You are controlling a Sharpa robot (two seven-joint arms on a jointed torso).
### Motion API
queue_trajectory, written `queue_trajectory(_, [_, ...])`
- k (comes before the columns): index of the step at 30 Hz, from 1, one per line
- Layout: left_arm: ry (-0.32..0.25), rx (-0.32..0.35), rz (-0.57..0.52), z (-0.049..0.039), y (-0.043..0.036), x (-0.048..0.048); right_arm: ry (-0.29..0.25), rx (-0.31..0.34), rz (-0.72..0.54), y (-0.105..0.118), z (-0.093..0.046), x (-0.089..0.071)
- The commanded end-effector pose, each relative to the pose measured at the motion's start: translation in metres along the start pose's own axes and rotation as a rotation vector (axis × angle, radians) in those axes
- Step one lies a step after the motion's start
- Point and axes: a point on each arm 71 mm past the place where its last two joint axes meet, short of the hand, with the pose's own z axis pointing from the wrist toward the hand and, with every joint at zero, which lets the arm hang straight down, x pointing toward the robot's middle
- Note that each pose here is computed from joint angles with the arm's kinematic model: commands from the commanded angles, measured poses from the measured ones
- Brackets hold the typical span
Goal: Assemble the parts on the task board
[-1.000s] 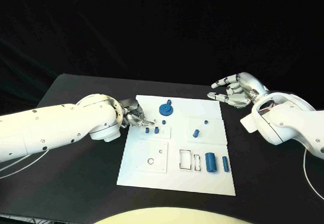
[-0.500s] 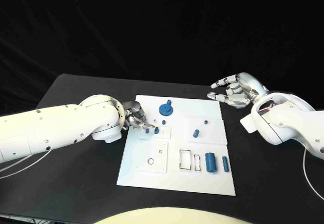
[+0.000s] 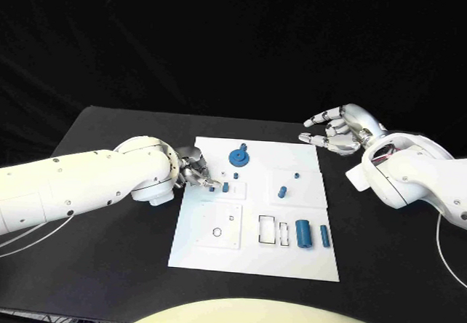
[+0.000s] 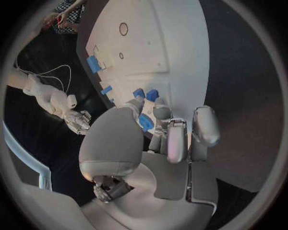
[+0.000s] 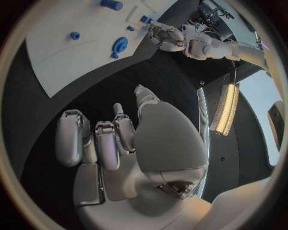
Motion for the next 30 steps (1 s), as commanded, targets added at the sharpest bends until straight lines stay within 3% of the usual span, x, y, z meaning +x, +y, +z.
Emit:
queue_trajectory(1, [0.028,0.003,0.01,0.0005,-0.002,0.0029,0.007,-0.016,-0.008,0.0013,-0.0001,0.001])
queue_trajectory(30, [0.048,0.001,0.007,0.0027,-0.0032,0.0047,0.007,-0.017,-0.008,0.0015,-0.0005,0.0011])
